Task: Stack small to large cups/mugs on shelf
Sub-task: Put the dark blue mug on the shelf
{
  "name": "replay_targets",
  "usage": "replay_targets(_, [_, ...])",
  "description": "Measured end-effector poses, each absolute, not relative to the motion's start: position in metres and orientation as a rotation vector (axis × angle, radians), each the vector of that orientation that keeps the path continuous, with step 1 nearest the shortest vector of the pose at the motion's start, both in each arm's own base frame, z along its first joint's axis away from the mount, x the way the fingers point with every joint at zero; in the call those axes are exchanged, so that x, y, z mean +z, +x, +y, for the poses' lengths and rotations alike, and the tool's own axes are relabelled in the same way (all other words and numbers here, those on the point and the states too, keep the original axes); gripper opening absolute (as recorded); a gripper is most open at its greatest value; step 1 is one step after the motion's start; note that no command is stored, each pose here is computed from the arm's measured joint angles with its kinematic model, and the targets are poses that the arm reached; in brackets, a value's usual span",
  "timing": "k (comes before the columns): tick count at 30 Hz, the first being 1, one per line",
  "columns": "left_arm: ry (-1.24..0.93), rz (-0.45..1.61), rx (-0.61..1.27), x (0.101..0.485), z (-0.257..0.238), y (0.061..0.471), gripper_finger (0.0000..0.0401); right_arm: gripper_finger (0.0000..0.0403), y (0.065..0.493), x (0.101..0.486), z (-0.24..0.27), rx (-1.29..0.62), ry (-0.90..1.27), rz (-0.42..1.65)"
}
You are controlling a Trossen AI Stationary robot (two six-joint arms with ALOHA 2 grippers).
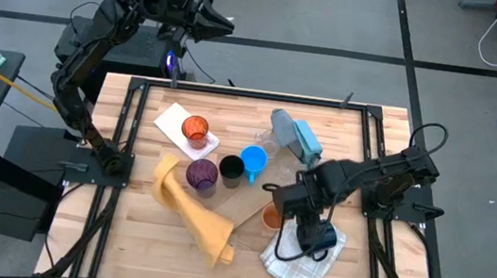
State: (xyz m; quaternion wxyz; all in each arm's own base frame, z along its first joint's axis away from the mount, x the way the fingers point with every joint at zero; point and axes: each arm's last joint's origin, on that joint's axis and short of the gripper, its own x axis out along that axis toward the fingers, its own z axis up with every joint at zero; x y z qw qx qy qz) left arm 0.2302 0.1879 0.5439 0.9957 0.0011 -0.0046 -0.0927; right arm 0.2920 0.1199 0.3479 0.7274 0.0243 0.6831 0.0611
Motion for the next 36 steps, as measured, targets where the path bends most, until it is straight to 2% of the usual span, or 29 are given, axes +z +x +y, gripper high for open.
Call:
replay_targets(6, [0.067, -0.006, -0.232, 0.542, 0.177, 0.238, 0.0058, 0.0126, 0.284, 0.344, 0.154, 0.027, 0.203, 1.476])
replay_targets(15, [0.099, -0.012, -0.277, 0.542, 0.166, 0.246, 0.0068, 0.0124, 0.271, 0.309, 0.197, -0.320, 0.579, 1.423])
replay_targets(23, [0.107, -0.010, -0.312, 0.542, 0.157, 0.252, 0.0063, 0.0119, 0.265, 0.276, 0.210, -0.588, 0.867, 1.368])
replay_targets(28, [0.103, -0.007, -0.315, 0.541, 0.157, 0.252, 0.0063, 0.0119, 0.260, 0.274, 0.215, -0.626, 0.895, 1.365])
replay_targets(33, [0.096, 0.000, -0.316, 0.541, 0.156, 0.252, 0.0068, 0.0119, 0.248, 0.273, 0.209, -0.815, 0.870, 1.398])
replay_targets(36, [0.094, 0.002, -0.316, 0.540, 0.156, 0.252, 0.0066, 0.0119, 0.245, 0.273, 0.208, -0.834, 0.857, 1.408])
